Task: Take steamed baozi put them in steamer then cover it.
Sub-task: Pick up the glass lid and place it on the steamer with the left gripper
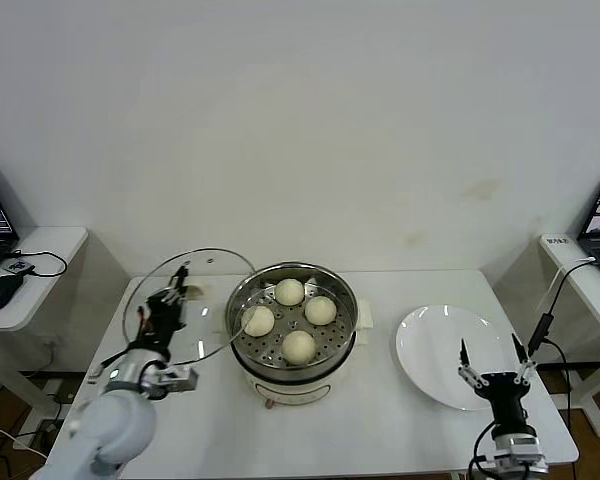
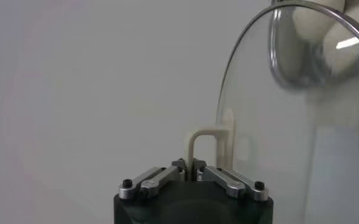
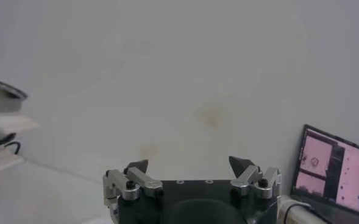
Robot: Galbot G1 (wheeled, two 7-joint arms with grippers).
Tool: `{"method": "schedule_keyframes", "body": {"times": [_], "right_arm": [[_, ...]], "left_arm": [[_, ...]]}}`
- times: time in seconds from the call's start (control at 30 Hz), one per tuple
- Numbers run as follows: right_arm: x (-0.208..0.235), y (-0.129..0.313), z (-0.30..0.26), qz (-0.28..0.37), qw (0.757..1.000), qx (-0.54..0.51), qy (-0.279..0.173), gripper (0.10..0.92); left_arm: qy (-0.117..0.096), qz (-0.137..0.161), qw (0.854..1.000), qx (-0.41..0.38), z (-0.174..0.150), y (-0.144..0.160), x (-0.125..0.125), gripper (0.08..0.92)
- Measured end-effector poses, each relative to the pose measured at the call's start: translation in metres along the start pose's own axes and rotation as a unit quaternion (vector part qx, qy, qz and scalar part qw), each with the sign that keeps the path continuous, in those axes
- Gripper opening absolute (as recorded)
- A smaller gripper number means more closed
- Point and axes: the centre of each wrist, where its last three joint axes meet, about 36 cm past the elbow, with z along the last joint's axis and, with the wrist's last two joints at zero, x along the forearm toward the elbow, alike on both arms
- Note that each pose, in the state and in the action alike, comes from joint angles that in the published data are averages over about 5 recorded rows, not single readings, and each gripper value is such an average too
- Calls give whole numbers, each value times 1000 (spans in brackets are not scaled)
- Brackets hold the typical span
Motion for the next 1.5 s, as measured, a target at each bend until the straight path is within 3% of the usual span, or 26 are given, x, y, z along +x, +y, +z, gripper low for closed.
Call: {"method": "schedule_keyframes", "body": {"times": [0.4,0.7,1.2,1.5], "right_arm": [[1,25,9,7,1000,22,14,823],[7,41,11,7,999,33,20,823],[10,50,11,10,999,48,21,823],[11,53,13,7,999,50,20,823]], "left_arm": [[-14,14,999,-40,-75,-17,-17,132],[-11,19,999,-48,-124,-23,-25,132],[-8,28,999,-43,-178,-33,-38,132],[-1,44,998,-48,-188,-48,-39,132]]}}
